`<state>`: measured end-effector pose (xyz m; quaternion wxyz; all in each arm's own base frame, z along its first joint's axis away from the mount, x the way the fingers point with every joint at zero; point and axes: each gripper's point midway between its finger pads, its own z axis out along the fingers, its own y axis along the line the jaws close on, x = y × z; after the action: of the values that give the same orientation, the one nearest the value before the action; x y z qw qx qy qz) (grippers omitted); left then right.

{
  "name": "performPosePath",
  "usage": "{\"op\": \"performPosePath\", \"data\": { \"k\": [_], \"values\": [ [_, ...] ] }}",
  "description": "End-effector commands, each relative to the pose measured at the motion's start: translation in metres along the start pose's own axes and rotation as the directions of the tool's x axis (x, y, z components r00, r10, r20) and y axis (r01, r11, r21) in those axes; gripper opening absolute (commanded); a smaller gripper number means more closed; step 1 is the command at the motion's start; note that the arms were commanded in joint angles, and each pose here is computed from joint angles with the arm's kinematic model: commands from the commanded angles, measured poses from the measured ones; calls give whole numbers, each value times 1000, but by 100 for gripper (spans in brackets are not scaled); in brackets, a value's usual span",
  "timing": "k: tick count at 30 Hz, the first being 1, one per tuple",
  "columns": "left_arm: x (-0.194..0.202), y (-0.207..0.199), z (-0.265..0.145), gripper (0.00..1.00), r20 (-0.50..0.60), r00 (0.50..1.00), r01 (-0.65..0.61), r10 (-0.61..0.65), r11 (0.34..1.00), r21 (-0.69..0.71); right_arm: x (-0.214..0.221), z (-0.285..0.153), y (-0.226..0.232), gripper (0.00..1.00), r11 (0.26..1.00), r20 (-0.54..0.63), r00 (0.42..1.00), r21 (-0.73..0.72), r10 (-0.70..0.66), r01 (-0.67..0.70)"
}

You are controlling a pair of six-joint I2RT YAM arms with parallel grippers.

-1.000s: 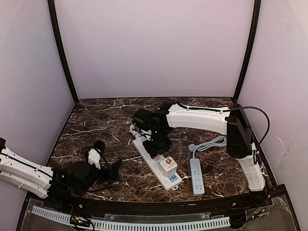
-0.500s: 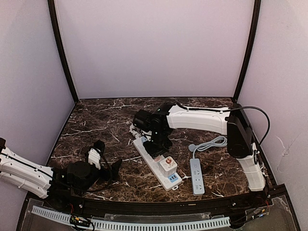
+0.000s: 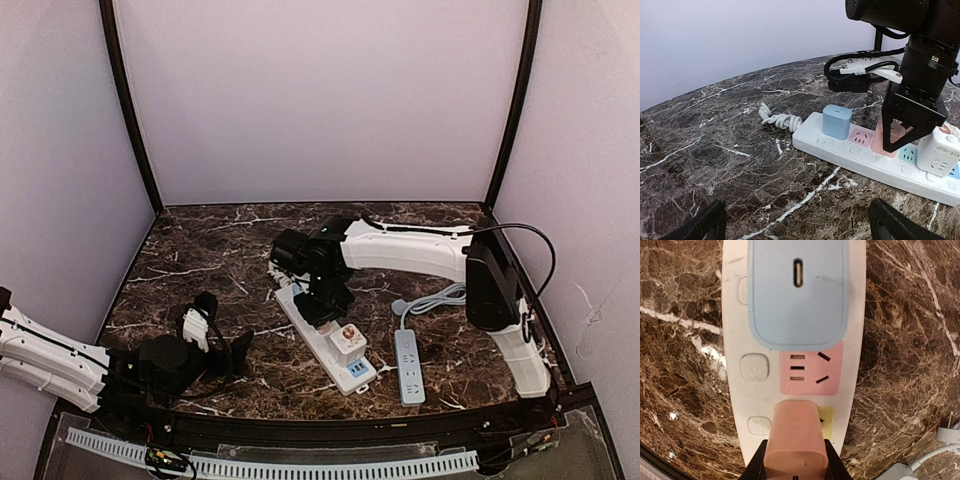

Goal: Insert the plug

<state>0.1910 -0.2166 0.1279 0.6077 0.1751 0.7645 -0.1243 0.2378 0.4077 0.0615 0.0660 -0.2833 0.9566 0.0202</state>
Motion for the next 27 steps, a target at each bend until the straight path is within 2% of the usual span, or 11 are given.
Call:
{"op": "performPosePath", "data": {
  "k": [1,9,14,17,20,22,27],
  "values": [
    [8,8,-1,99,-21,1000,-13,12,1000,-25,-17,52,-7,0,999,-25,1000,48,9,-8],
    [9,7,-1,98,-45,999,-5,4,1000,-27,-78,51,-18,0,998,100,993,15,57,-59],
    [3,9,-1,95,-77,996,44,-49,997,-66,-109,49,-29,0,995,174,980,6,96,-98],
    [11,15,-5,93,-148,988,23,-38,994,-102,-119,43,-28,12,994,218,970,-26,108,-105],
    [3,15,-9,93,-181,981,43,-65,992,-121,-127,28,-16,32,992,267,958,-96,108,-85],
    [5,20,-15,95,-244,969,-3,-31,990,-139,-134,13,-6,45,987,303,948,-151,100,-56],
    [0,17,-24,99,-292,955,22,-56,992,-120,-142,-18,6,65,978,366,926,-207,92,-16]
  ]
}}
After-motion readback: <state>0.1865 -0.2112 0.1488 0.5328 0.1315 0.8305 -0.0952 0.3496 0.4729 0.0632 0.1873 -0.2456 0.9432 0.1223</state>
